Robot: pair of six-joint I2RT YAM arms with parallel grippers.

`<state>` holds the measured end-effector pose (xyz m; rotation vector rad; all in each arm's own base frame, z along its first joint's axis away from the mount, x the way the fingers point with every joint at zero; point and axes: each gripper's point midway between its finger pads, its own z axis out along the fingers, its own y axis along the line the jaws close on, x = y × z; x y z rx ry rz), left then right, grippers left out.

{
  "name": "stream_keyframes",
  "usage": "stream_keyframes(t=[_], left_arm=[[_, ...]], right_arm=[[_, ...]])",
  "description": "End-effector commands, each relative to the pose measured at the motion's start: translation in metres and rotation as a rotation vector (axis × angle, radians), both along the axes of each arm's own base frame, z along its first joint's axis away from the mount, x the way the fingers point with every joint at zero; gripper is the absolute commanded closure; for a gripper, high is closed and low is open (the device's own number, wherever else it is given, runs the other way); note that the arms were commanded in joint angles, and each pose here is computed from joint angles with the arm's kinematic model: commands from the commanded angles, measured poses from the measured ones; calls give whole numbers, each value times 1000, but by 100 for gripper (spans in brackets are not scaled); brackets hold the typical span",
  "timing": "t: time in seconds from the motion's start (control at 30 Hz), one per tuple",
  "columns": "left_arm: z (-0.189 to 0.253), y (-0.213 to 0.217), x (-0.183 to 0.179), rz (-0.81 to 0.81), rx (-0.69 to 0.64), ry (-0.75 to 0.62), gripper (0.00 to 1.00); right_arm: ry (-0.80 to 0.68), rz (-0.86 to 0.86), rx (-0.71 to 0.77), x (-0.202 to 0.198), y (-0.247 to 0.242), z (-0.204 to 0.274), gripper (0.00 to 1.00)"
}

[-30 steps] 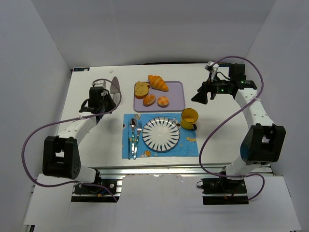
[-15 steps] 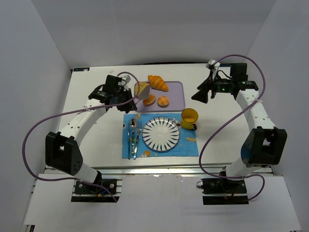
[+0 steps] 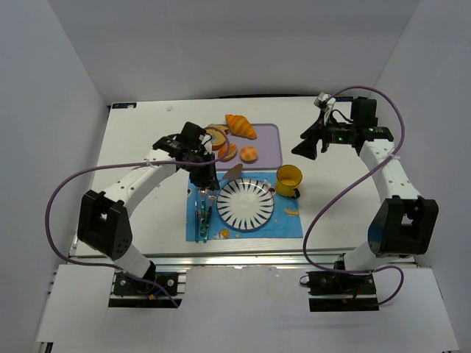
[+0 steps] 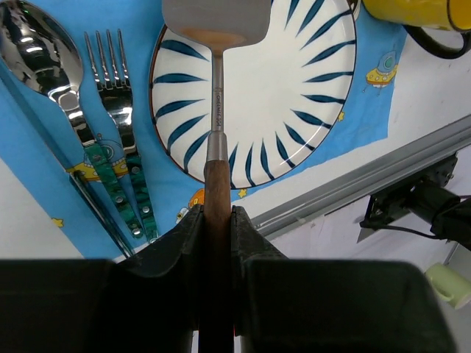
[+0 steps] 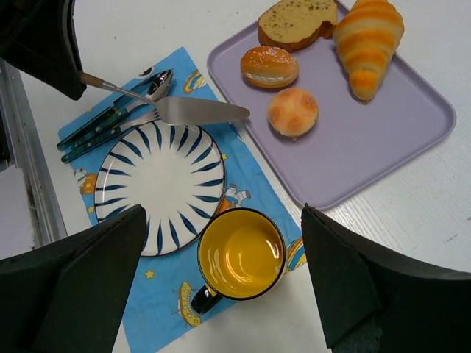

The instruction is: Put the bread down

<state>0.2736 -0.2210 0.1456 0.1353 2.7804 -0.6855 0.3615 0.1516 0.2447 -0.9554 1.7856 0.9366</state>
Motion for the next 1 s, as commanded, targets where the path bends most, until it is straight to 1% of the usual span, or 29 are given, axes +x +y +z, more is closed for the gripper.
stream_keyframes(t=[0.0, 0.2, 0.43, 0.6, 0.97], left_arm=[[16, -10, 5, -20, -51, -33, 100], [3, -8, 13, -16, -15, -30, 100], [3, -13, 28, -14, -10, -62, 100], [-2, -11, 32, -12, 8, -69, 100], [-17, 5, 56, 74, 74, -84, 100]], right_arm=[[-43, 9, 12, -4, 1, 11, 11], [-35, 8, 12, -5, 1, 8, 11], [-23, 6, 11, -8, 1, 4, 11], [-14, 4, 10, -9, 0, 0, 11], [-6, 7, 19, -10, 1, -1, 11]])
